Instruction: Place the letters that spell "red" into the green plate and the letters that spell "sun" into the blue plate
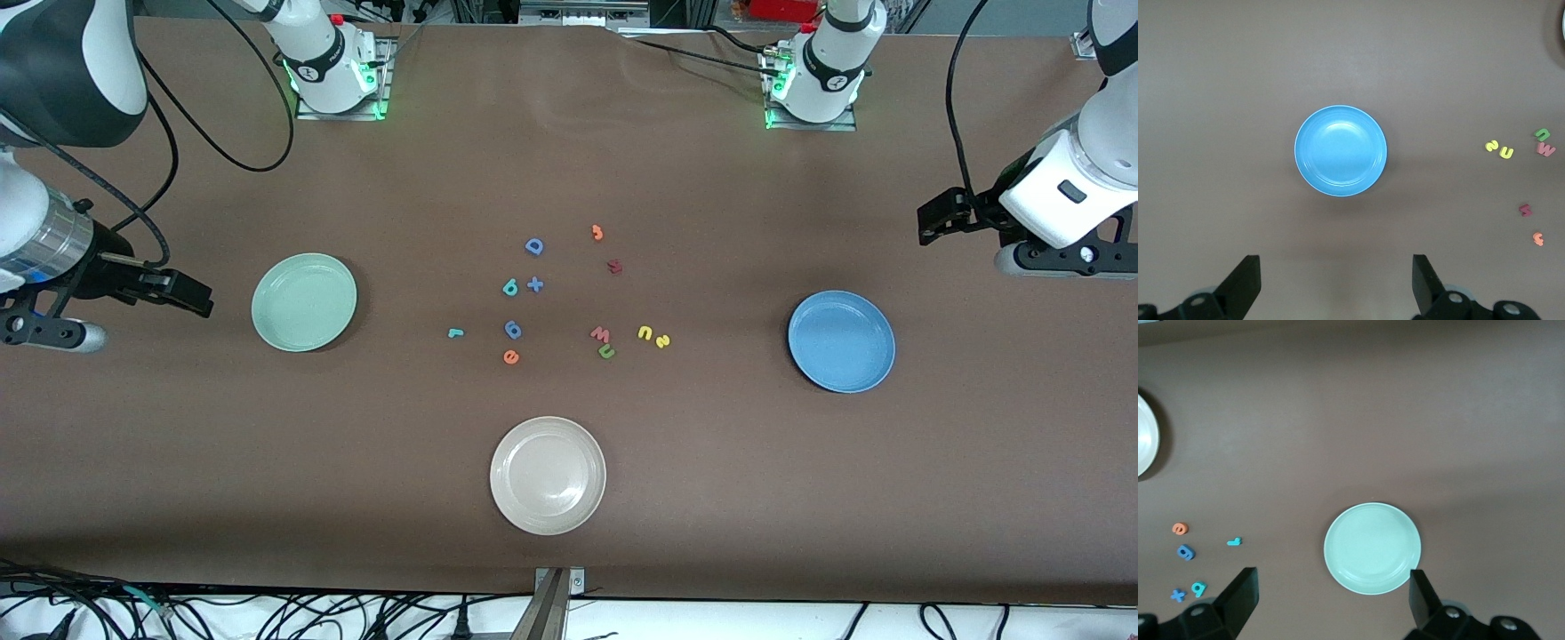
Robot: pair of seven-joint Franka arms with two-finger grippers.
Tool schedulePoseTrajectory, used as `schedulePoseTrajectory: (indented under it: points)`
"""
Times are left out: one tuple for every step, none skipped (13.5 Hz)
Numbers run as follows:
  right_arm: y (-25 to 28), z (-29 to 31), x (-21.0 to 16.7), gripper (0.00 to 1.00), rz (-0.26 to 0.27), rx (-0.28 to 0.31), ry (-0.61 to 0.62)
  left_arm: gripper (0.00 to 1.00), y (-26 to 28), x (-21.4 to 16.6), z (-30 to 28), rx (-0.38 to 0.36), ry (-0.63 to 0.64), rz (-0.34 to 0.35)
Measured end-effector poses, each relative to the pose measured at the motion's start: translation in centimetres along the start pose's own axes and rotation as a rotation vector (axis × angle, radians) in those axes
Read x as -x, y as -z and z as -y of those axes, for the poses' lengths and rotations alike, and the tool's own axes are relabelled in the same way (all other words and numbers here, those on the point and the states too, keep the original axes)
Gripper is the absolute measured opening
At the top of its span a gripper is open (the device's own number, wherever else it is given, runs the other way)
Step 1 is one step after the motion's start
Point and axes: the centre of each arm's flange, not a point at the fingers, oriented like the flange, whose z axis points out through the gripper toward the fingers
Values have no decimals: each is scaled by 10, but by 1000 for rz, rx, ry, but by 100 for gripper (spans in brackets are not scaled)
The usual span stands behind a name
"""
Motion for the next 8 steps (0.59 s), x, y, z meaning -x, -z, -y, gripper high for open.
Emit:
schedulePoseTrajectory:
  points:
    - [0, 6, 2, 100, 1, -2, -2, 100, 0, 0, 0, 0, 0, 1]
    - [0, 8, 2, 100, 1, -3, -2, 100, -1, 0, 0, 0, 0, 1]
    - [0, 9, 2, 100, 1, -3, -2, 100, -1, 0, 0, 0, 0, 1]
    - [0, 8, 2, 100, 1, -3, -3, 100, -1, -1, 0, 0, 0, 2]
    - [0, 8, 2, 100, 1, -3, -4, 100, -1, -1, 0, 0, 0, 2]
    - [0, 8, 2, 100, 2, -3, -4, 100, -1, -1, 0, 0, 0, 2]
    - [0, 8, 2, 100, 2, -3, -4, 100, -1, -1, 0, 0, 0, 2]
    - [0, 8, 2, 100, 2, -3, -4, 100, -1, -1, 0, 0, 0, 2]
